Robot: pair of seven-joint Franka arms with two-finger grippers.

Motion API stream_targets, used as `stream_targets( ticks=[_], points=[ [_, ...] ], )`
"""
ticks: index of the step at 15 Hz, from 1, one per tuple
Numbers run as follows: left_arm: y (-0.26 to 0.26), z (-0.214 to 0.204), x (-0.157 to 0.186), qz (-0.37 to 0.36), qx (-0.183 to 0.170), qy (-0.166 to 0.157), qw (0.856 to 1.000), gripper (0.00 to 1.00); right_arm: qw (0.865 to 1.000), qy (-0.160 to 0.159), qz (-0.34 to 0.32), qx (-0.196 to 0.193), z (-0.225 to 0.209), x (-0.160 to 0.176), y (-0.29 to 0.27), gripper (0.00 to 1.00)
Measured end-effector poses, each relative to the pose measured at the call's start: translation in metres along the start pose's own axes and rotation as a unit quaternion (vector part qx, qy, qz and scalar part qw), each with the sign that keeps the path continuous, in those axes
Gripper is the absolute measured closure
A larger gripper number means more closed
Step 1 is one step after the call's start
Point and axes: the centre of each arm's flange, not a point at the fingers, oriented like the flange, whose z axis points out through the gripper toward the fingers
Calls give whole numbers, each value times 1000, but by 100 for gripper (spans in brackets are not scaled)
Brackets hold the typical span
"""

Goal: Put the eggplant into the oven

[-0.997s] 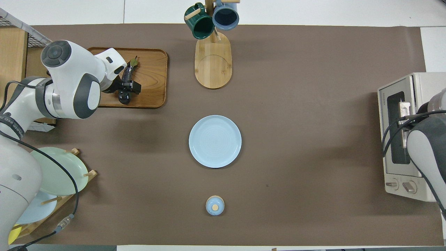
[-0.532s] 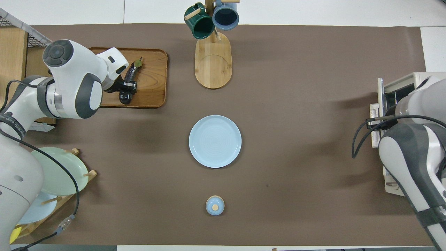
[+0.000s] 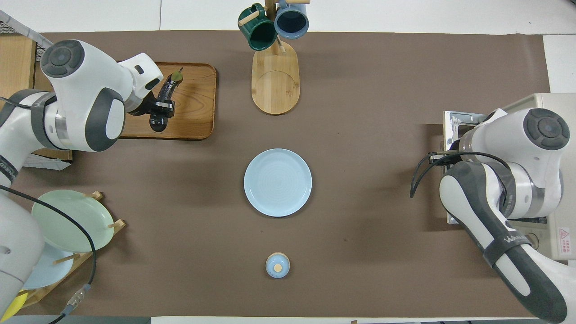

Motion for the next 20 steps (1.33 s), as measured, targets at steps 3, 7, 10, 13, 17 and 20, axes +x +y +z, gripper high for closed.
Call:
stream_targets(
  ticks=[3,7,10,13,17,20],
  points=[
    [17,-47,-18,4,0,-22,1000,62,1000,-12,19,16,12,9,2,99],
    [60,-95,-48,-4,-17,-56,998,62,999,-8,39,30,-20,26,-33,99],
    [117,-110,-71,-26,-28,-66,997,62,998,0,57,31,-32,26,-78,93],
    [190,-93,-101,-43,-26,-65,997,62,997,2,69,34,-56,27,-113,62],
    [274,-42,-153,-55,-38,-25,997,62,997,10,62,38,-70,22,-151,43],
    [294,-17,-172,-58,-41,-17,997,62,997,9,61,42,-70,21,-156,44]
  ],
)
